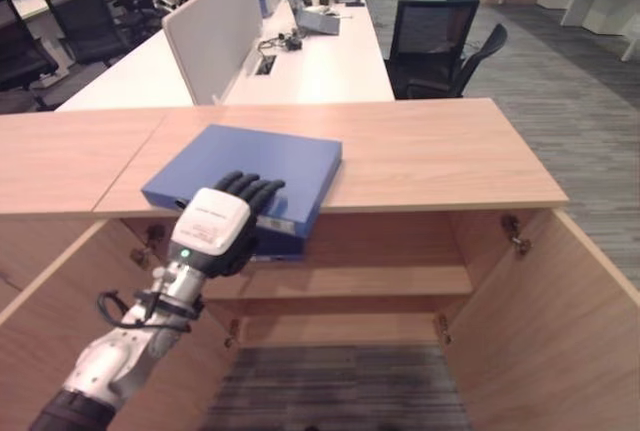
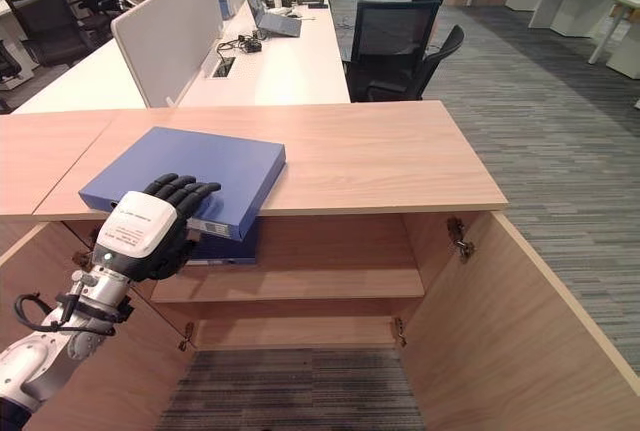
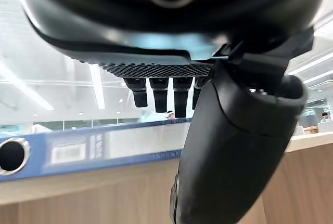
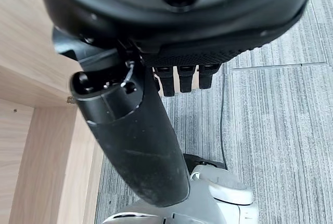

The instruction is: Put the empty folder in the office cabinet

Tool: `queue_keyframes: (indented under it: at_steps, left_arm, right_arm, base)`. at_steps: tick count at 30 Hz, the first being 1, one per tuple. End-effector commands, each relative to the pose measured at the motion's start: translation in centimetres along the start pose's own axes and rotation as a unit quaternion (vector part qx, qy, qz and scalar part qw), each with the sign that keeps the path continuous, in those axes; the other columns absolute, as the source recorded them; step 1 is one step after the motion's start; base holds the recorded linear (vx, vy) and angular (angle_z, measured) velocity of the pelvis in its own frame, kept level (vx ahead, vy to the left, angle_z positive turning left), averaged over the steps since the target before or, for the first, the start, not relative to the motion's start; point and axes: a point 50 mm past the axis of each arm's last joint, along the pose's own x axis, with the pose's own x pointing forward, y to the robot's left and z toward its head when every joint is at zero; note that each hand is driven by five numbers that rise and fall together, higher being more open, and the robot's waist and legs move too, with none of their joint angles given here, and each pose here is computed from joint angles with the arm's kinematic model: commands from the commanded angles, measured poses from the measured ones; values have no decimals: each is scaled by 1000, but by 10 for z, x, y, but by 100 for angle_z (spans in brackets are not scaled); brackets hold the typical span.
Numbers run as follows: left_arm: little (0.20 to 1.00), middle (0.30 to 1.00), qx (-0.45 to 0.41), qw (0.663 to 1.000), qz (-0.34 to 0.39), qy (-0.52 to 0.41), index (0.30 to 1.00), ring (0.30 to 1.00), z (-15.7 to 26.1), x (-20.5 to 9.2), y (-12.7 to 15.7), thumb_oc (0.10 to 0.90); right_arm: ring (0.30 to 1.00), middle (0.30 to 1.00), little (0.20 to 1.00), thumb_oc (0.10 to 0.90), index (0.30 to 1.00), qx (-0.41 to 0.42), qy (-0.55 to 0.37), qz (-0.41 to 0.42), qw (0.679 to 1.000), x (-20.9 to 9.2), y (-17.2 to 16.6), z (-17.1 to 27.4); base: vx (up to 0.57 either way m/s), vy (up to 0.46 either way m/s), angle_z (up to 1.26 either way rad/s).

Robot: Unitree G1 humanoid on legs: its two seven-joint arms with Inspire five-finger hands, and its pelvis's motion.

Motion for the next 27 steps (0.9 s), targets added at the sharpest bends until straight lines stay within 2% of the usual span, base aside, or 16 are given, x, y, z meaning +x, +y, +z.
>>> queue_keyframes:
  at_steps: [1, 8, 9, 10, 11, 27]
  left_arm:
    - [900, 900, 71, 990, 116, -27, 900, 900, -12, 45, 54, 800]
    - [900, 900, 83, 990, 109, -32, 900, 900, -12, 48, 53, 800]
    - [721, 721, 82, 990, 108, -33, 721, 721, -11, 48, 53, 681]
    - [491, 491, 80, 990, 108, -35, 491, 491, -10, 49, 53, 527]
    - [300, 300, 80, 990, 107, -35, 300, 300, -10, 49, 52, 400]
    - [300, 300, 53, 992, 116, -26, 300, 300, -8, 49, 53, 400]
  right_arm:
    - [900, 900, 900, 800, 900, 6, -23, -24, 999, 5, -14, 19]
    - [900, 900, 900, 800, 900, 5, -21, -26, 999, 5, -16, 19]
    - [900, 900, 900, 800, 900, 5, -21, -26, 999, 5, -16, 19]
    - [900, 900, 900, 800, 900, 7, -21, -26, 999, 5, -16, 20]
    - [900, 900, 900, 800, 900, 7, -20, -26, 999, 5, -16, 19]
    - [900, 900, 900, 800, 900, 17, -15, -25, 999, 5, -13, 18]
  base:
    - [-18, -3, -15]
    - [-11, -3, -10]
    - [-1, -1, -8]
    - [0, 1, -5]
    - [0, 0, 0]
    - [0, 1, 1]
